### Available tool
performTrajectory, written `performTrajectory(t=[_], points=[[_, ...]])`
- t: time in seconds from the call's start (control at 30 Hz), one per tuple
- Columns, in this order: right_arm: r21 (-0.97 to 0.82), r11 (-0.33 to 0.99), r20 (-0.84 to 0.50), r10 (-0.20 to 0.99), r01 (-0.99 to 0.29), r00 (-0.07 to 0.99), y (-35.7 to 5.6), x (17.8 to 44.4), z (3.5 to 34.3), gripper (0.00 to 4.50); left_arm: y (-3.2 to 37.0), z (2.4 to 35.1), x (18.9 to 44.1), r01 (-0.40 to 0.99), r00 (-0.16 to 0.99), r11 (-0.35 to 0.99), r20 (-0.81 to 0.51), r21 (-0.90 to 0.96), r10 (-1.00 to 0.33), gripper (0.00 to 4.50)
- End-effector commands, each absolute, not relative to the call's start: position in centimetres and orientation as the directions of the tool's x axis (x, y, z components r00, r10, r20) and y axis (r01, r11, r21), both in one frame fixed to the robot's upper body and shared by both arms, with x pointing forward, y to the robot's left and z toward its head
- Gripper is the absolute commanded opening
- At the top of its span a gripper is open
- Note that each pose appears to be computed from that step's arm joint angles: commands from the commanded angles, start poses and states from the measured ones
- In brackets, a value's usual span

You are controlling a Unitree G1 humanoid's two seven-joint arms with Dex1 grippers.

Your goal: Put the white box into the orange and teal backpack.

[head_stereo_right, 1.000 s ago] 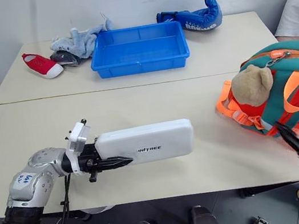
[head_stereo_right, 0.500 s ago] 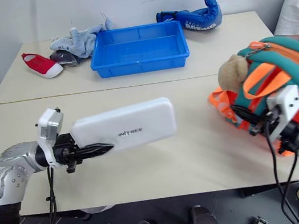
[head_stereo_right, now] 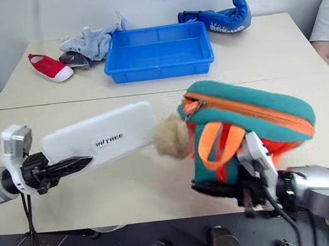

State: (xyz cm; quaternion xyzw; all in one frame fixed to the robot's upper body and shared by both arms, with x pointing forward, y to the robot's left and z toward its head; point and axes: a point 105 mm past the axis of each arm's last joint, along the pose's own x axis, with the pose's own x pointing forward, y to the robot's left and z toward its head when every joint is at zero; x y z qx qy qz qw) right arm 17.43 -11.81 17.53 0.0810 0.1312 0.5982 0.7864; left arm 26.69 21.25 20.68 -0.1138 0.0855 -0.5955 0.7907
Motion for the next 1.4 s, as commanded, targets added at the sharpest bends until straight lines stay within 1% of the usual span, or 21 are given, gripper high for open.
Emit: performTrajectory(t=[0.03, 0.1, 0.2, 0.3, 0.4, 0.47, 0.57, 0.67, 0.73, 0.8, 0.87, 0.9, 1.0, 1.07, 1.17, 1.27, 1.3, 1.4], points=[[0.361, 0.245, -0.125, 0.969, -0.9, 0.214, -13.6, 16.1, 19.3, 0.05, 21.4, 22.7, 26.3, 0.943, 0.277, 0.262, 0.049, -0.203, -0.96, 1.42], [0.377, 0.272, -0.176, 0.959, -0.885, 0.22, -14.4, 16.2, 19.0, 0.05, 21.3, 23.0, 26.3, 0.948, 0.267, 0.249, 0.07, -0.196, -0.961, 1.42], [0.34, 0.325, -0.242, 0.937, -0.882, 0.252, -15.2, 17.1, 17.8, 0.05, 20.2, 22.8, 26.0, 0.967, 0.208, 0.202, 0.027, -0.156, -0.978, 1.42], [0.32, 0.363, -0.241, 0.925, -0.875, 0.295, -15.8, 17.9, 17.2, 0.05, 18.1, 23.5, 26.5, 0.984, 0.165, 0.163, 0.026, -0.074, -0.986, 1.42], [0.315, 0.374, -0.241, 0.921, -0.873, 0.307, -16.2, 18.2, 17.0, 0.05, 15.8, 24.1, 26.7, 0.994, 0.102, 0.101, 0.023, -0.038, -0.994, 1.42], [0.313, 0.372, -0.241, 0.921, -0.874, 0.306, -16.3, 18.3, 16.8, 0.05, 14.7, 23.7, 27.4, 0.996, 0.09, 0.09, -0.001, 0.014, -0.996, 1.42], [0.309, 0.37, -0.242, 0.921, -0.876, 0.304, -16.4, 18.3, 16.5, 0.05, 13.7, 22.6, 27.8, 0.995, 0.047, 0.041, -0.075, 0.089, -0.996, 1.42], [0.292, 0.38, -0.245, 0.917, -0.878, 0.315, -16.5, 18.4, 16.5, 0.05, 12.5, 22.4, 28.9, 0.978, 0.05, 0.02, -0.142, 0.206, -0.989, 1.42], [0.277, 0.386, -0.237, 0.915, -0.88, 0.327, -16.5, 18.6, 16.8, 0.05, 11.9, 22.7, 29.8, 0.962, 0.069, 0.018, -0.177, 0.273, -0.982, 1.42], [0.268, 0.381, -0.224, 0.918, -0.885, 0.328, -16.5, 18.6, 17.3, 0.05, 11.6, 23.1, 30.6, 0.954, 0.097, 0.036, -0.194, 0.297, -0.976, 1.42], [0.284, 0.357, -0.2, 0.93, -0.89, 0.309, -16.5, 18.2, 18.4, 0.05, 11.5, 23.5, 31.4, 0.943, 0.13, 0.058, -0.202, 0.328, -0.971, 1.42], [0.299, 0.335, -0.184, 0.939, -0.893, 0.29, -16.4, 17.9, 19.1, 0.05, 11.5, 24.0, 31.7, 0.94, 0.131, 0.063, -0.183, 0.334, -0.974, 1.42], [0.33, 0.285, -0.167, 0.956, -0.9, 0.241, -16.0, 17.1, 20.8, 0.05, 11.6, 25.2, 31.9, 0.935, 0.107, 0.047, -0.153, 0.353, -0.982, 1.42], [0.344, 0.266, -0.176, 0.96, -0.901, 0.216, -15.8, 16.8, 21.3, 0.05, 11.8, 25.7, 32.1, 0.93, 0.102, 0.044, -0.142, 0.364, -0.985, 1.42], [0.367, 0.251, -0.195, 0.962, -0.896, 0.19, -15.6, 16.5, 21.8, 0.05, 11.8, 27.2, 32.5, 0.928, 0.096, 0.059, -0.084, 0.368, -0.992, 1.42], [0.378, 0.255, -0.196, 0.962, -0.89, 0.192, -15.7, 16.6, 22.2, 0.05, 11.7, 27.4, 32.8, 0.929, 0.09, 0.06, -0.067, 0.364, -0.994, 1.42], [0.372, 0.268, -0.19, 0.959, -0.889, 0.21, -15.8, 16.9, 22.3, 0.05, 11.5, 27.3, 32.6, 0.93, 0.065, 0.035, -0.07, 0.366, -0.995, 1.42], [0.383, 0.267, -0.173, 0.961, -0.885, 0.215, -15.7, 17.1, 22.7, 0.05, 10.6, 26.7, 32.2, 0.926, 0.027, -0.005, -0.08, 0.377, -0.996, 1.42]])
